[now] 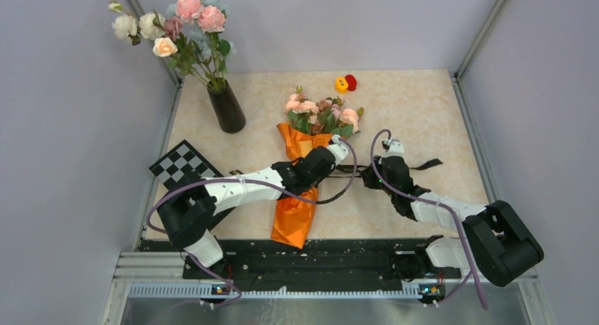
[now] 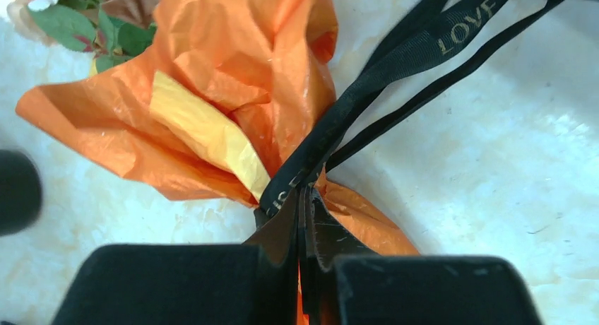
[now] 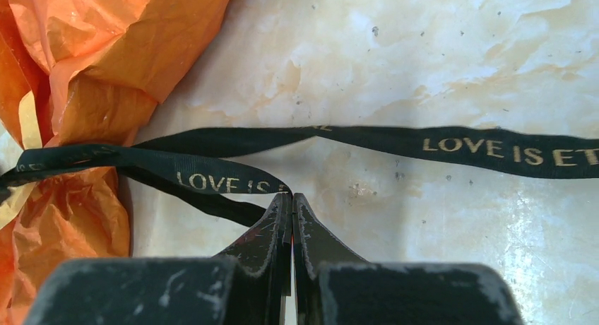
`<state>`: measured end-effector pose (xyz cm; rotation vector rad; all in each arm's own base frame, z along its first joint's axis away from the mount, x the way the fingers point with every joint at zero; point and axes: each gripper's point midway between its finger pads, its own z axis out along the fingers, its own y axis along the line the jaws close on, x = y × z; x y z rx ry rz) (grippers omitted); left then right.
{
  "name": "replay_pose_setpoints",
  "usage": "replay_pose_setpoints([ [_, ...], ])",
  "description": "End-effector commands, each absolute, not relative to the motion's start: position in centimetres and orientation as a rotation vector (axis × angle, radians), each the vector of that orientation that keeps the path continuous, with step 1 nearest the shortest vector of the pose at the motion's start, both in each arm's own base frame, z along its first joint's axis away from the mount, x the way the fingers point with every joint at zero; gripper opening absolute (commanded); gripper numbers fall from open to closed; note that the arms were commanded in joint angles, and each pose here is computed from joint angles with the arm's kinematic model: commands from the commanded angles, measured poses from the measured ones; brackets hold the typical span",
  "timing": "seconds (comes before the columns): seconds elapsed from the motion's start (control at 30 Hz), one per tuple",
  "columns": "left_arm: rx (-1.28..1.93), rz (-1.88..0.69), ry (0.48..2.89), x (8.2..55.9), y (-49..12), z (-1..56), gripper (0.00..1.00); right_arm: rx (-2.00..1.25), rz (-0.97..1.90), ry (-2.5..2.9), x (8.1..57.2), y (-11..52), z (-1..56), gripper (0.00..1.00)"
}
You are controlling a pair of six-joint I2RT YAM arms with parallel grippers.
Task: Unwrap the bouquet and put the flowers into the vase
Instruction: Untie the ribbon from the wrapping paper.
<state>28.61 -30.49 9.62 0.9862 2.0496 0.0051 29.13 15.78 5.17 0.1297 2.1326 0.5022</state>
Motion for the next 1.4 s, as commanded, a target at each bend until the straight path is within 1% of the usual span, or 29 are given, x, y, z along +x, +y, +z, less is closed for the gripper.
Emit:
replay_pose_setpoints([
  [0.0, 0.766, -0.146, 2.075, 28.5, -30.3, 11.5, 0.00, 0.183, 0.462, 2.093, 29.9, 14.7, 5.7, 0.00],
  [0.13, 0.638, -0.206, 2.127, 28.4, -28.9, 11.1, 0.00, 0.219, 0.417, 2.100, 29.9, 13.9, 5.2, 0.00],
  [0.57, 0.081, -0.455, 2.240, 29.3, -21.5, 9.2, 0.00, 0.283, 0.351, 2.133, 29.8, 12.9, 3.6, 0.00],
  [0.8, -0.204, -0.464, 2.279, 28.7, -17.1, 7.1, 0.00, 0.347, 0.309, 2.146, 29.5, 11.9, 2.8, 0.00],
  [0.93, -0.334, -0.527, 2.263, 28.4, -16.1, 6.3, 0.00, 0.373, 0.312, 2.130, 29.3, 11.6, 2.9, 0.00],
  [1.03, -0.354, -0.560, 2.265, 28.1, -16.2, 6.2, 0.00, 0.363, 0.325, 2.129, 29.3, 11.9, 3.2, 0.00],
  [1.07, -0.335, -0.569, 2.263, 28.1, -16.4, 6.3, 0.00, 0.351, 0.335, 2.128, 29.3, 12.0, 3.4, 0.02],
  [1.1, -0.318, -0.579, 2.256, 28.3, -16.6, 6.8, 0.00, 0.337, 0.346, 2.125, 29.3, 12.2, 3.6, 0.08],
  [1.17, -0.275, -0.578, 2.252, 28.4, -16.7, 7.5, 0.11, 0.310, 0.368, 2.115, 29.4, 12.6, 4.2, 0.22],
  [1.2, -0.255, -0.573, 2.247, 28.6, -16.8, 8.0, 0.20, 0.297, 0.377, 2.107, 29.4, 12.7, 4.6, 0.29],
  [1.23, -0.235, -0.566, 2.237, 28.7, -16.7, 8.7, 0.26, 0.281, 0.387, 2.098, 29.4, 12.9, 5.0, 0.37],
  [1.3, -0.185, -0.538, 2.234, 28.6, -16.4, 9.6, 0.37, 0.245, 0.405, 2.077, 29.5, 13.2, 6.1, 0.47],
  [1.37, -0.127, -0.528, 2.208, 28.8, -16.4, 11.2, 0.45, 0.190, 0.437, 2.054, 29.5, 13.8, 7.4, 0.55],
])
